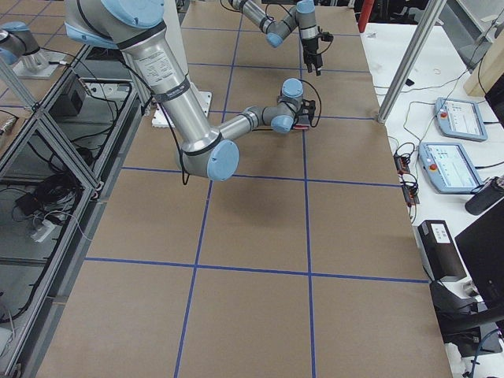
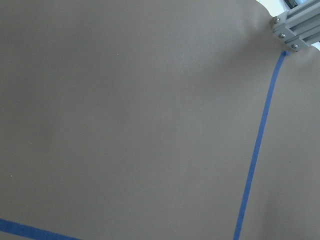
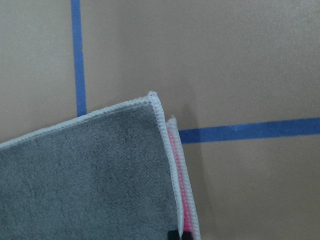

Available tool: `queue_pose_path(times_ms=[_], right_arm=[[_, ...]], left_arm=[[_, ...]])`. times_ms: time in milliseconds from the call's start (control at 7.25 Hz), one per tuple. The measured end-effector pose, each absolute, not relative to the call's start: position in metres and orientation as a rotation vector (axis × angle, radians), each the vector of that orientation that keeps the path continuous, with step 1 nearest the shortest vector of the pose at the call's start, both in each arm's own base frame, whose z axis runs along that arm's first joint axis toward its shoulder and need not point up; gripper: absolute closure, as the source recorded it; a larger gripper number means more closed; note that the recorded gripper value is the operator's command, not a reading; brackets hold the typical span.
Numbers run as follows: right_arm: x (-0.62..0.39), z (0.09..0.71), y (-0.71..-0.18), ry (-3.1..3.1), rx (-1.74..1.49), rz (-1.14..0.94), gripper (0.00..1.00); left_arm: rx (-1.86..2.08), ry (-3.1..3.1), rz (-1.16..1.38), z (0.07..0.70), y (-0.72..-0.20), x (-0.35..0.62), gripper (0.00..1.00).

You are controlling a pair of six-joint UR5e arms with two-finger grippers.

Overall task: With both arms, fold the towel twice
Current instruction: 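Grasp the strip's end with the right gripper and lift it slightly, then drag the strip's end toward the robot with the right gripper, rotating the strip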

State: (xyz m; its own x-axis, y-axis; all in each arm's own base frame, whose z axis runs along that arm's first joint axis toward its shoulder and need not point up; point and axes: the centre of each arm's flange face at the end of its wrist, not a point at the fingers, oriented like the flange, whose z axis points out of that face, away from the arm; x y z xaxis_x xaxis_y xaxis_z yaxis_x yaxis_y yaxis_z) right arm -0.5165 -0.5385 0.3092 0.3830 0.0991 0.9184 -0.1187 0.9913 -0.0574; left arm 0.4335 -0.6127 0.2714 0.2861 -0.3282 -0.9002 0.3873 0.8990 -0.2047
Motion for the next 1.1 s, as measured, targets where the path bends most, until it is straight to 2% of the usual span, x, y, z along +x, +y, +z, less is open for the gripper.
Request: queue_pose_path(times_ms=[414,828,1103], right_arm=[[-0.463,0.322,-0.556,-1.207,-0.08,0.116,1.0],[-0.436,0.33,-0.522,-1.246,-0.218,0.072,1.0],[-0.456,0.303,-0.481,-1.259,-0.365,0.125,1.0]], left_arm=[[0.058,1.188,-0.48,0.271,-0.614,0.432,0.01],[0.06,1.186,-0.486,0.272,-0.616,0.429,0.01],[0.061,1.186,-0.488,0.273,-0.617,0.427,0.01]])
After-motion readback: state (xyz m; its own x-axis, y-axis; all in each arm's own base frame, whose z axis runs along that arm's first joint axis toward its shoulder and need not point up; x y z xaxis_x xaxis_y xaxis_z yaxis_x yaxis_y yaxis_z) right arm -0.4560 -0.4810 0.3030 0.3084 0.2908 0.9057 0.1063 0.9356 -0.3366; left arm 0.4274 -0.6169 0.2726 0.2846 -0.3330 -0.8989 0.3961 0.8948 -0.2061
